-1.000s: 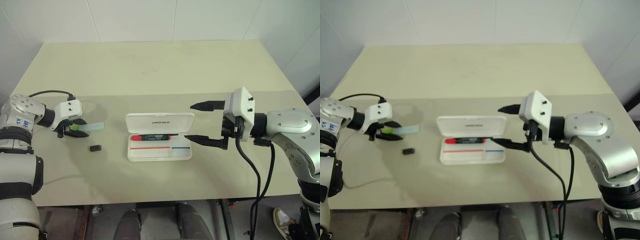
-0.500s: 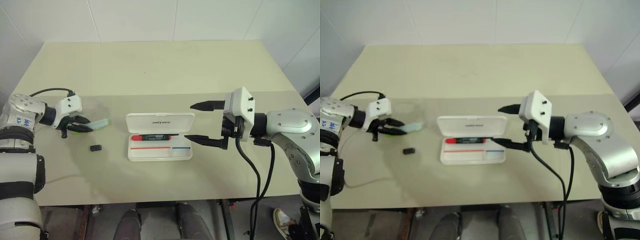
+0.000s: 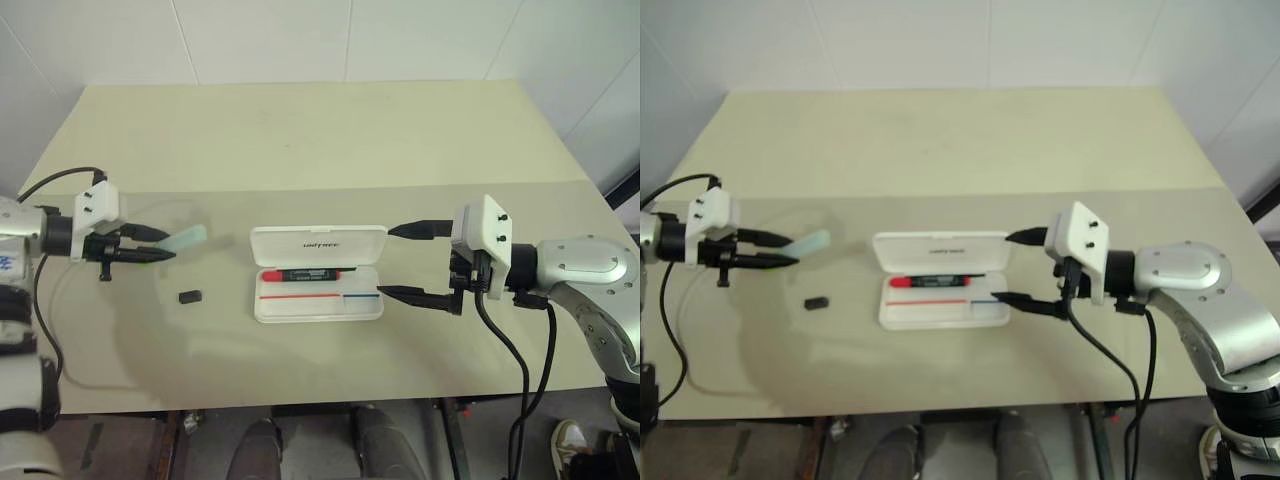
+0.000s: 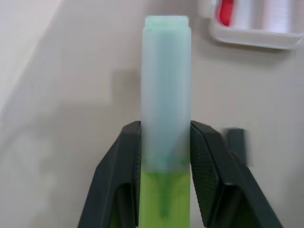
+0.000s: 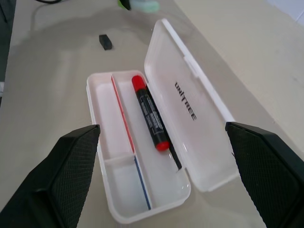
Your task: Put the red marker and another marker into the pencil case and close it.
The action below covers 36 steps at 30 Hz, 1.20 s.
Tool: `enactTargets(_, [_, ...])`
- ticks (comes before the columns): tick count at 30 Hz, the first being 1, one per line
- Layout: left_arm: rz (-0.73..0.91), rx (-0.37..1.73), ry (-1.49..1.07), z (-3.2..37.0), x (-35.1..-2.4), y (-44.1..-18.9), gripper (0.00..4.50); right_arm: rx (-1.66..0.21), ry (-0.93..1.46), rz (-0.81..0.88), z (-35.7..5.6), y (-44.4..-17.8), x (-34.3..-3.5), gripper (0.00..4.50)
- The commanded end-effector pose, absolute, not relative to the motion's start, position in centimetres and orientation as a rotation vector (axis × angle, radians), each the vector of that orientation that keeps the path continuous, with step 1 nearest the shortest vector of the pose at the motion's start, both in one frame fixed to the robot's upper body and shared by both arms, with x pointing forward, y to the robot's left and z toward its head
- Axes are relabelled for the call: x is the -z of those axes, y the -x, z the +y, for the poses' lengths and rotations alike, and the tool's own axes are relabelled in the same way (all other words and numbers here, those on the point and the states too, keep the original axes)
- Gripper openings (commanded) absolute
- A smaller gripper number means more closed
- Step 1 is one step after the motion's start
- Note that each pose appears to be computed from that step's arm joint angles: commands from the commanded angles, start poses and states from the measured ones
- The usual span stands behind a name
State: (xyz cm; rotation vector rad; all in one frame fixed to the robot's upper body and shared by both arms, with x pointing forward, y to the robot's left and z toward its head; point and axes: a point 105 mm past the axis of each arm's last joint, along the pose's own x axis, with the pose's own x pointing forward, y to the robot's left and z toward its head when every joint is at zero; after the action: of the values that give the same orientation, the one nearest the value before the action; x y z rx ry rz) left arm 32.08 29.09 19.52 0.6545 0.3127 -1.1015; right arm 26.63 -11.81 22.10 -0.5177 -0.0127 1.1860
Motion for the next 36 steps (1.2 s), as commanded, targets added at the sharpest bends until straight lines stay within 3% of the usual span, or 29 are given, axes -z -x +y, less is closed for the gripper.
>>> enactTargets(1, [0.334, 1.265, -0.638, 27.6, -20.9, -28.8, 1.1, -1.187, 0.548, -0.064, -11.8, -26.1, -23.2, 4.5])
enactTargets(9, [0.331, 1.4, -0.602, 23.5, -20.3, -26.9, 1.1, -1.196, 0.542, -0.062, -11.7, -26.2, -22.9, 4.5])
enactTargets(36, [0.304, 1.706, -0.627, 15.2, -19.3, -26.2, 1.1, -1.125, 0.529, -0.03, -12.5, -25.2, -22.0, 4.5])
